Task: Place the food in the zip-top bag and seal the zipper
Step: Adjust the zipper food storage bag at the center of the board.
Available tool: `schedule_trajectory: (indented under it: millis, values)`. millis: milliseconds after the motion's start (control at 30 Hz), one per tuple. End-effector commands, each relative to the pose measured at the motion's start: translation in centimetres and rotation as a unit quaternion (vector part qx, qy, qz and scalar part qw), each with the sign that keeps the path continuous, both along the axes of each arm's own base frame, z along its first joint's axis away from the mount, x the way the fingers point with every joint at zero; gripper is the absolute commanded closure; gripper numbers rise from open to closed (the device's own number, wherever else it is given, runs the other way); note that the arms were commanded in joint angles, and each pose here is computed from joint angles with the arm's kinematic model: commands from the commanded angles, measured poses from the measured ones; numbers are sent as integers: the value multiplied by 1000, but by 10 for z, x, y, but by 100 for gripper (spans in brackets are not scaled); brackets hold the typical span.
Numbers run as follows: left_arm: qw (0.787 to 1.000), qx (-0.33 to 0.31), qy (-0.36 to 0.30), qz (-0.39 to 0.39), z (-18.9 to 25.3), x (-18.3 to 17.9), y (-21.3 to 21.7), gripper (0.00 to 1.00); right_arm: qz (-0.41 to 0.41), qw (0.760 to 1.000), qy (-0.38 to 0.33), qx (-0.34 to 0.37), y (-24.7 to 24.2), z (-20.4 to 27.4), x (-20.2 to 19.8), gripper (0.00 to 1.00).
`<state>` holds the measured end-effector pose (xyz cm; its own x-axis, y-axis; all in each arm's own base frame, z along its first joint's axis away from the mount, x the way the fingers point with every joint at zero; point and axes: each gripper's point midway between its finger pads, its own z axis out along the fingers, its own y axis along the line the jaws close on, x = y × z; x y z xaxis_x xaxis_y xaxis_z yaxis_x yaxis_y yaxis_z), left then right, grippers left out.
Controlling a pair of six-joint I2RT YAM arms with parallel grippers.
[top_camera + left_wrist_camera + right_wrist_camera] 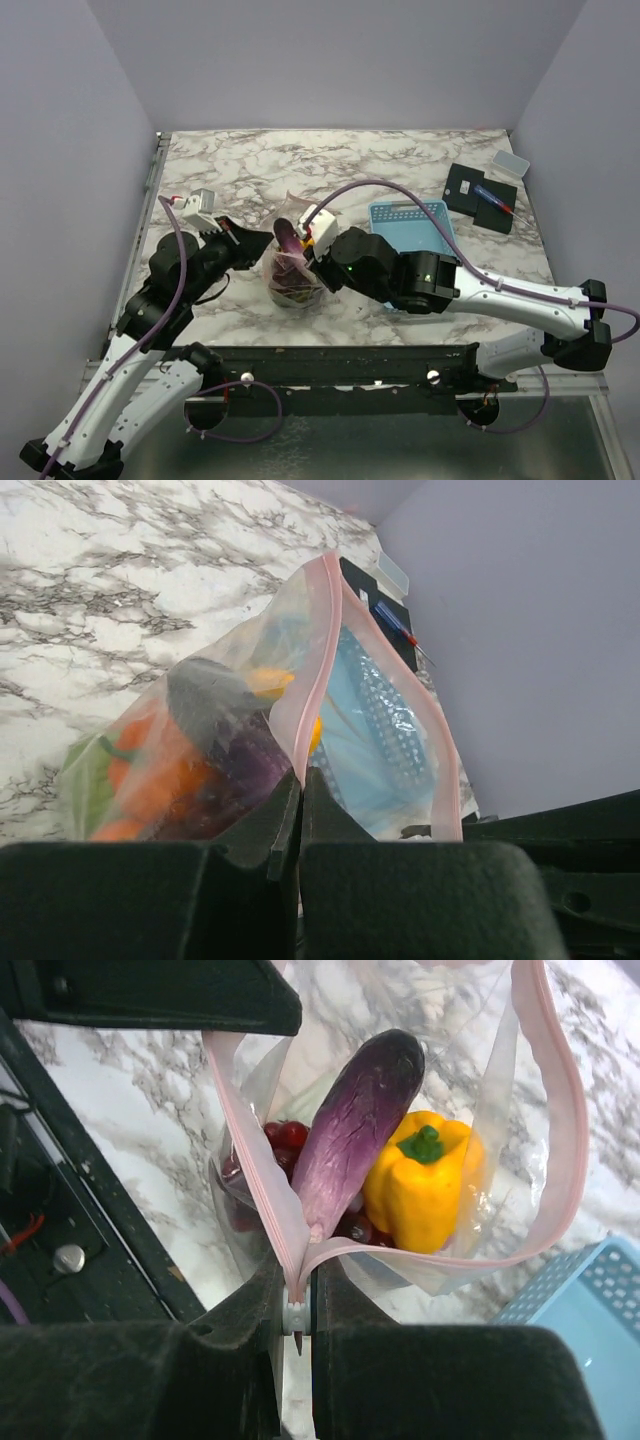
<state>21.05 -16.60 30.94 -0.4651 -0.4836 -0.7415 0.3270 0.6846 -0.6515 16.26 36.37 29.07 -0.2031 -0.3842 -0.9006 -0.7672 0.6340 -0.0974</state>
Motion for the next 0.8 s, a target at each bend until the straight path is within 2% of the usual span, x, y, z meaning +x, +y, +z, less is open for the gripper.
schedule_trajectory:
  millis: [0, 200, 433, 633, 767]
  values:
    - [996, -27, -25, 77, 29, 3, 29, 100, 124, 990, -50, -40, 8, 11, -7, 100]
    - [995, -54, -2, 80, 20, -6, 31, 100, 184, 976, -59, -97, 7, -2, -1, 100]
    - [993, -76, 26, 88, -6, -17, 36, 100, 189, 970, -70, -137, -13, -33, 14, 99]
    - [996, -49, 5, 72, 2, -19, 35, 66, 206, 965, -93, -134, -27, -34, 8, 99]
    - [999, -10, -16, 45, 16, -16, 28, 51, 219, 961, -113, -127, -35, -23, 3, 99]
